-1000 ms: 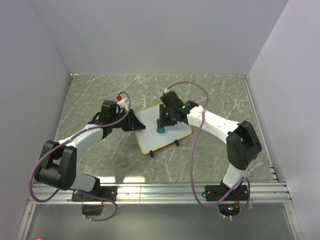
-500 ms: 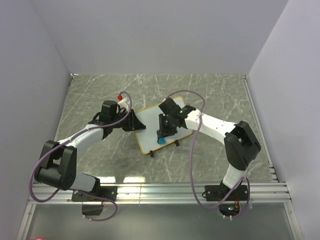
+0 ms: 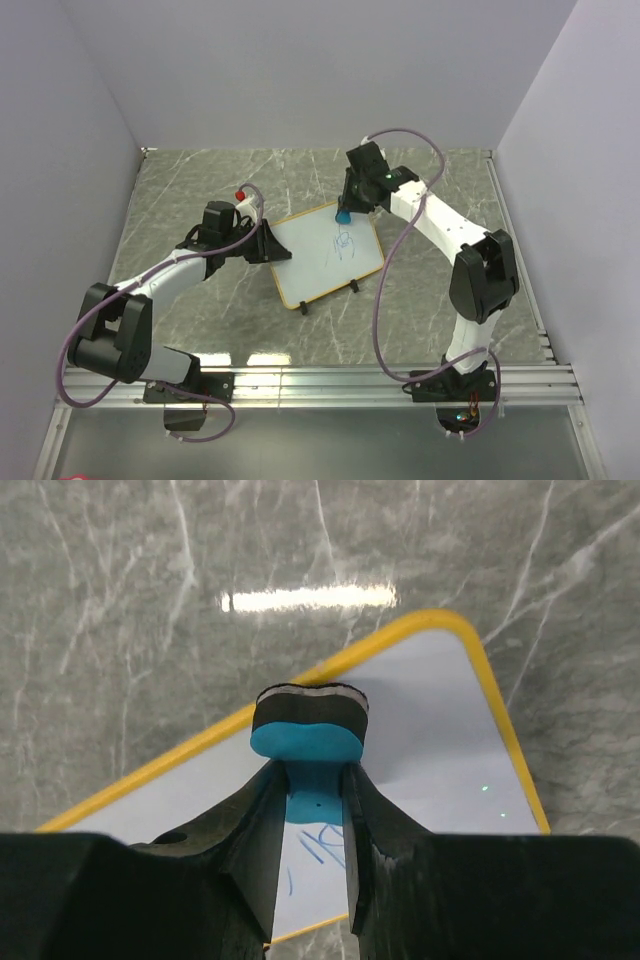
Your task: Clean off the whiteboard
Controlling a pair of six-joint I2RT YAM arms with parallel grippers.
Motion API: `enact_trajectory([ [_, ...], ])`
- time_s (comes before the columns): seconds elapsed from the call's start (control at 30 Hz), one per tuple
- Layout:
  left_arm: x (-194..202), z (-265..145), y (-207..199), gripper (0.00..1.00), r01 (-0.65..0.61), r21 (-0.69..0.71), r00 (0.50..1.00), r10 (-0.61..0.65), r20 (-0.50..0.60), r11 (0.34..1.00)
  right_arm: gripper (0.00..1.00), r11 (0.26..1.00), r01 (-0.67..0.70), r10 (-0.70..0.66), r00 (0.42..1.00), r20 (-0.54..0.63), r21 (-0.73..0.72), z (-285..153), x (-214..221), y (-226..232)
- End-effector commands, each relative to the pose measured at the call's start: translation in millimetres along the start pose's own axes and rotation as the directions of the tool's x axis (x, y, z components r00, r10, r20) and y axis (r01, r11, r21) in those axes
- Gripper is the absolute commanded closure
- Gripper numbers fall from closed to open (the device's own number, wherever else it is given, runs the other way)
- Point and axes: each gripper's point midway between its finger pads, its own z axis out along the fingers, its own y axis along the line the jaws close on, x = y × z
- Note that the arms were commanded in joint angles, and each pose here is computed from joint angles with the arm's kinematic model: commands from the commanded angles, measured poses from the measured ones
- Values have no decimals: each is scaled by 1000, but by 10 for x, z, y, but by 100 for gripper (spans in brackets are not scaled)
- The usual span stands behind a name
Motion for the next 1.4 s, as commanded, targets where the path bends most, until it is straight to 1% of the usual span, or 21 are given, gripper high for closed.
enact_trajectory([
  [0.0,190,-31,393,100,-40,-180,998,31,-51,983,100,999,23,-24,1000,-20,-23,32,201,66],
  [0.03,188,-33,387,100,-41,-178,998,32,-50,983,100,999,27,-28,999,-40,-19,28,341,7],
  [0.1,182,-25,387,100,-41,-175,998,32,-48,984,100,998,32,-34,998,-49,-50,0,501,82],
  [0.17,189,-18,392,100,-38,-175,998,29,-51,984,100,997,39,-44,995,-86,-62,-35,768,57],
  [0.2,195,-15,398,100,-37,-175,998,28,-52,984,100,995,60,-68,992,-108,-77,-65,969,84],
  [0.3,194,-5,397,100,-37,-172,998,28,-55,984,100,992,71,-86,986,-140,-107,-134,1266,158],
  [0.33,202,-5,397,100,-37,-171,998,27,-57,985,100,989,85,-105,980,-168,-119,-174,1467,160],
  [0.43,200,-4,392,100,-39,-167,998,30,-57,985,100,984,90,-123,968,-218,-155,-246,1757,198],
  [0.47,198,-6,389,100,-39,-167,998,31,-56,985,100,984,96,-127,967,-219,-149,-251,1775,179],
  [0.53,202,-1,389,100,-39,-165,998,29,-58,986,100,984,106,-135,967,-217,-140,-274,1763,164],
  [0.63,200,-1,385,100,-39,-163,998,29,-59,986,100,987,120,-138,975,-177,-110,-260,1562,150],
  [0.73,196,-11,382,100,-42,-166,998,33,-58,985,100,990,115,-125,982,-142,-80,-220,1280,112],
  [0.8,192,-21,368,100,-43,-166,998,34,-57,985,100,994,100,-105,988,-111,-48,-177,1016,23],
  [0.87,195,-31,365,100,-44,-167,998,35,-56,985,100,996,86,-88,992,-92,-25,-134,824,-83],
  [0.9,193,-36,353,100,-47,-165,998,38,-55,985,100,999,50,-50,996,-77,-1,-77,634,-196],
  [1.03,191,-36,343,100,-49,-166,998,40,-55,985,100,999,12,-10,999,-48,45,37,269,-390],
  [1.1,206,-35,346,100,-48,-166,998,39,-59,985,100,998,18,-15,998,-58,61,107,217,-416],
  [1.17,199,-35,345,100,-49,-167,998,40,-57,985,100,999,15,-11,997,-79,46,127,259,-384],
  [1.27,190,-37,332,100,-52,-165,998,43,-55,985,100,1000,6,-6,995,-101,-1,104,483,-261],
  [1.33,204,-32,346,100,-50,-168,998,41,-58,985,100,999,28,-31,993,-116,-27,44,690,-146],
  [1.37,203,-28,351,100,-49,-169,998,40,-58,984,100,997,59,-66,988,-141,-58,-11,896,37],
])
